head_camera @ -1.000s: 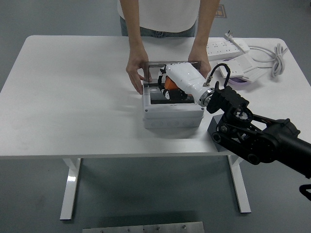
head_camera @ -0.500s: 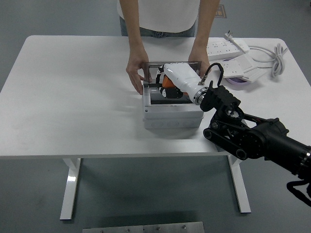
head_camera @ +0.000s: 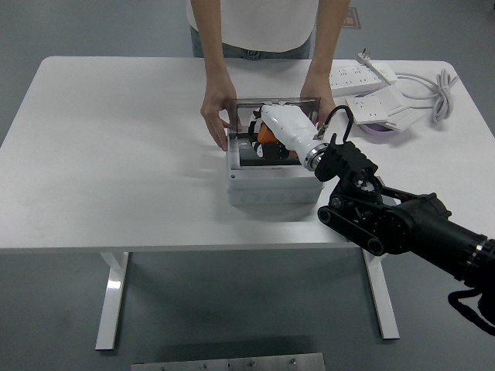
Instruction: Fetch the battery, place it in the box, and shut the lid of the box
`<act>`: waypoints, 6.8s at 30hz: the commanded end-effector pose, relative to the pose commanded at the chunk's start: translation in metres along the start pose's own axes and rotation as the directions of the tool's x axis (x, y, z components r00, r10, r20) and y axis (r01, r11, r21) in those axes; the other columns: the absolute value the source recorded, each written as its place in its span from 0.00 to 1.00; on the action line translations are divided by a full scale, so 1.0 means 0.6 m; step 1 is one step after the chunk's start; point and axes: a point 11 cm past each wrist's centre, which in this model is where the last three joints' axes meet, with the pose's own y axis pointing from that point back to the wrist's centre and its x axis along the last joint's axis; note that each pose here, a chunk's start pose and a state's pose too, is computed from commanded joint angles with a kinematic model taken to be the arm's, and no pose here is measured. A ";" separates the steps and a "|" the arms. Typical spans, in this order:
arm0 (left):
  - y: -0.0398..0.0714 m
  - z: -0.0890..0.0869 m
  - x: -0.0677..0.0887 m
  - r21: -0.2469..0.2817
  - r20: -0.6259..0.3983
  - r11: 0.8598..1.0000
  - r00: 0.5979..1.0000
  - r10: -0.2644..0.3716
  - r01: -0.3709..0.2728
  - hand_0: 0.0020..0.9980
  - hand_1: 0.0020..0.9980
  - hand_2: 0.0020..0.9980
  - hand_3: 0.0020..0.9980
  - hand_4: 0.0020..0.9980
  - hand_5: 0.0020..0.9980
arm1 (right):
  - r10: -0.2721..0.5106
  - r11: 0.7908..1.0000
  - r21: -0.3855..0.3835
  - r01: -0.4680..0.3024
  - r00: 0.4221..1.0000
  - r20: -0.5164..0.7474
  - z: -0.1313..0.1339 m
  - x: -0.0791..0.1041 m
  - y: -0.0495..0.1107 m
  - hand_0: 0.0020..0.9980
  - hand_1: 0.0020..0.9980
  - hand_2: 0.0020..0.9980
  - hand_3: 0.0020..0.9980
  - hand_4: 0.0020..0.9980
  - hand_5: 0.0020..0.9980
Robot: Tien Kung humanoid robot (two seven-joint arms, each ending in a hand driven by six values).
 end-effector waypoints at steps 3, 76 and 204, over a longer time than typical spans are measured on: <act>0.000 0.001 0.000 -0.002 0.001 1.000 1.000 0.000 0.000 0.58 0.69 0.60 0.58 0.58 0.00 | 0.001 1.000 0.000 -0.001 1.000 0.003 -0.001 -0.001 0.000 0.13 0.23 0.28 0.28 0.06 0.00; 0.002 0.010 0.001 -0.008 0.008 1.000 1.000 0.001 -0.001 0.58 0.69 0.60 0.58 0.57 0.00 | 0.033 0.992 -0.123 -0.015 0.989 0.146 0.006 0.005 0.003 0.21 0.27 0.34 0.40 0.46 0.29; 0.003 0.011 0.005 -0.005 -0.011 1.000 1.000 0.007 -0.007 0.59 0.69 0.60 0.58 0.57 0.00 | -0.121 0.984 -0.146 0.106 0.988 -0.093 -0.008 0.043 0.046 0.43 0.44 0.54 0.54 0.93 0.98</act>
